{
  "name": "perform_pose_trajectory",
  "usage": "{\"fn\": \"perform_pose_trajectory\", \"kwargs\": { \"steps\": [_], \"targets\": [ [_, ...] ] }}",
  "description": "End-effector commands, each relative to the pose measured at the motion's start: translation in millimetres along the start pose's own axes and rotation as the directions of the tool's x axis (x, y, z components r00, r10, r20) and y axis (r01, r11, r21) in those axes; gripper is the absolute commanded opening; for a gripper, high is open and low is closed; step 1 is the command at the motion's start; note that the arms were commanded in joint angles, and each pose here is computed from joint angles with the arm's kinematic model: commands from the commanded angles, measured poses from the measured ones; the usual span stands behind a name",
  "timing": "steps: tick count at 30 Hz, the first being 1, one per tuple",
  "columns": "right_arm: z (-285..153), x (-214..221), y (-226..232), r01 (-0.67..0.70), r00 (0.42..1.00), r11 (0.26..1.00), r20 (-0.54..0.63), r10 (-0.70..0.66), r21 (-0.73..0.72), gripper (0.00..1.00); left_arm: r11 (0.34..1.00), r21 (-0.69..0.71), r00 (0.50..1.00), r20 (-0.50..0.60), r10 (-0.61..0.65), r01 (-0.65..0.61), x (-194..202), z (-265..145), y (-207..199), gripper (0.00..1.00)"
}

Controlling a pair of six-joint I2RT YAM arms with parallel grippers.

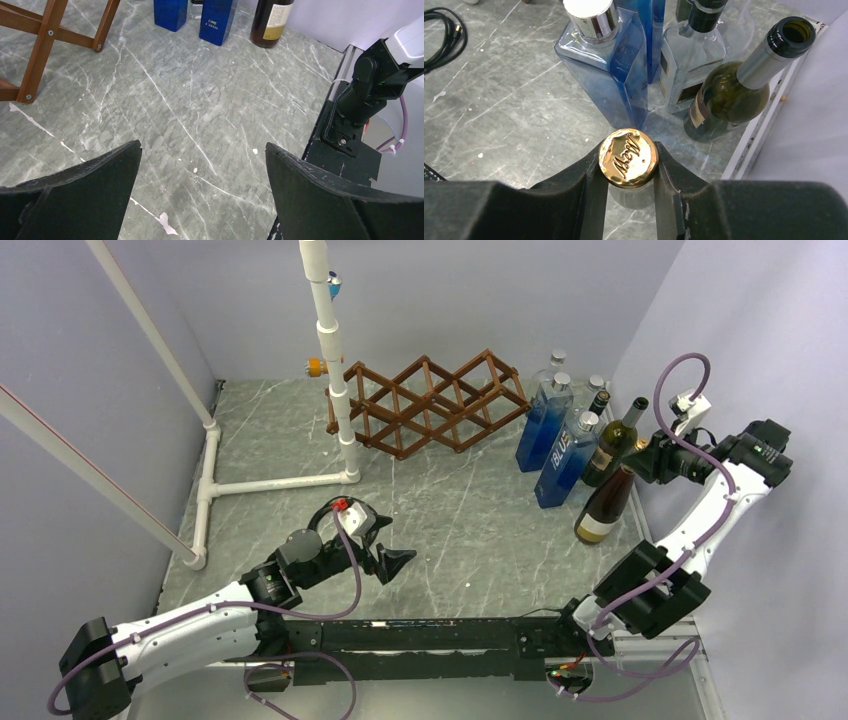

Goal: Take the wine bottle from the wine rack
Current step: Move the wine bottle to the center of the board.

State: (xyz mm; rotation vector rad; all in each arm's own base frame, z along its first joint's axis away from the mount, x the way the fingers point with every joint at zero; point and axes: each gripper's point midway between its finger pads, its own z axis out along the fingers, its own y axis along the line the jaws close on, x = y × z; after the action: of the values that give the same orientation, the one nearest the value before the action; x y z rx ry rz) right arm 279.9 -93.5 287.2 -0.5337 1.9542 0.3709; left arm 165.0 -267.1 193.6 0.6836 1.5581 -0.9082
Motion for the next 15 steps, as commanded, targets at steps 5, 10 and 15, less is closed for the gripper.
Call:
{"fn": "perform_pose_trajectory", "kwargs": {
  "steps": [5, 10, 15],
  "targets": [
    [-6, -71, 1, 0.146, 0.954, 0.989, 0.269, -0.132, -0.032, 0.0, 1.0, 0.012, 0.998, 0.056, -0.009, 0.008, -14, -1, -3, 0.99],
    [-2, -64, -1, 0.126, 0.957, 0.991, 0.27, -0.107, -0.054, 0.01, 1.0, 0.018, 0.998, 0.062, -0.013, 0.012, -17, -1, -4, 0.99],
    [4, -44, 3, 0.139, 0.965, 0.987, 0.232, -0.118, -0.077, 0.14, 1.0, 0.026, 0.997, 0.074, -0.015, 0.013, -20, -2, -6, 0.99]
  ]
}}
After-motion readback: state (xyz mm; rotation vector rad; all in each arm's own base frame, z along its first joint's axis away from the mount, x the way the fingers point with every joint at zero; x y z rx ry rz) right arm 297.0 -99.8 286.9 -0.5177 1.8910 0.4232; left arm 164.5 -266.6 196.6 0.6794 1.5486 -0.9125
